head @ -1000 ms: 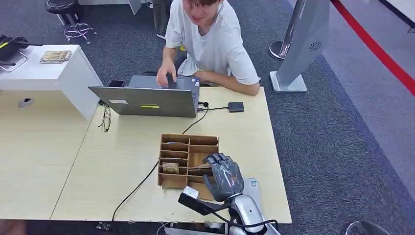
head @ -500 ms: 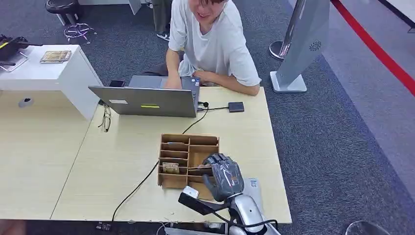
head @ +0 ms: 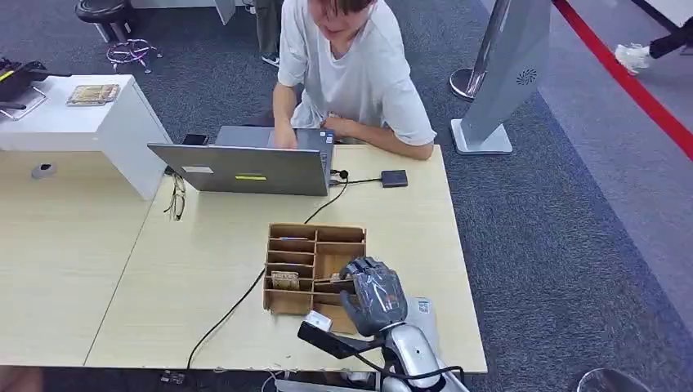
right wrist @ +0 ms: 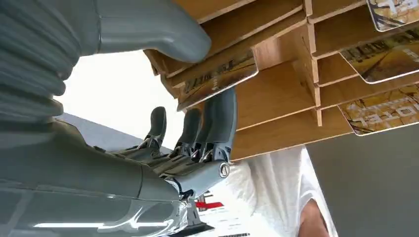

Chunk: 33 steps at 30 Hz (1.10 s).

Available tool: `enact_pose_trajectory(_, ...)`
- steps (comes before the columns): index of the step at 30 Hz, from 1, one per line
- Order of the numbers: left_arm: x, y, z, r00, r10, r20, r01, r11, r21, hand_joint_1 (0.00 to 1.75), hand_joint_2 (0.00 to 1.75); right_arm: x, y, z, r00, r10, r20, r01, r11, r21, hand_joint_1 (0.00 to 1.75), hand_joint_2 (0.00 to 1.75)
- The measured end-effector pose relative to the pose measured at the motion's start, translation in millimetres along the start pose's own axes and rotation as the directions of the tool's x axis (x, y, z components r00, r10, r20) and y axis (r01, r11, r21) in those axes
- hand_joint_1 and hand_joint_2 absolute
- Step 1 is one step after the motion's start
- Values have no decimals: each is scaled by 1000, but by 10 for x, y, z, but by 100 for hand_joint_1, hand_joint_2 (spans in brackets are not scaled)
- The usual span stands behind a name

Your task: Pass the card to the sensor for recognition and then transmit it.

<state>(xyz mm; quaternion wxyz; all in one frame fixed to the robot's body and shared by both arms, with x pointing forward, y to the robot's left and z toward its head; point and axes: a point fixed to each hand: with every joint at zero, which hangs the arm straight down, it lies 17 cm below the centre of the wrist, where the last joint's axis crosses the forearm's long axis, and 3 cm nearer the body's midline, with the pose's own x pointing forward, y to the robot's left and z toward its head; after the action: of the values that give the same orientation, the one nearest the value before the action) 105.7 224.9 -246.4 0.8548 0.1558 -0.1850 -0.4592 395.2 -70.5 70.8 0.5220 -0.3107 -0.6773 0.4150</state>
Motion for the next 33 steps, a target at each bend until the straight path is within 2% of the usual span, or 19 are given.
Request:
enact_pose_trajectory(11,28,-4,2,1000,3,6,-3,1000,0,0,0,-17,-18,-35,999,31,8,-31,999,-20,141,175)
enact_pose_trajectory(12,31,-5,2,1000,4,6,-4,1000,-1,0,0,-16,-17,-33,999,37,10,-37,999,-21,145,175)
enact_pose_trajectory(13,31,-3,2,1000,4,6,-4,1000,0,0,0,-17,-17,-31,999,39,11,-39,999,-23,168,175)
enact_pose_trajectory(27,35,-1,2,1000,6,8,-6,1000,1,0,0,-27,-10,-18,999,43,15,-42,998,-37,169,175)
enact_pose_trajectory(33,39,0,2,1000,13,10,-13,1000,2,0,0,21,-100,-17,998,37,42,-34,996,-87,171,175)
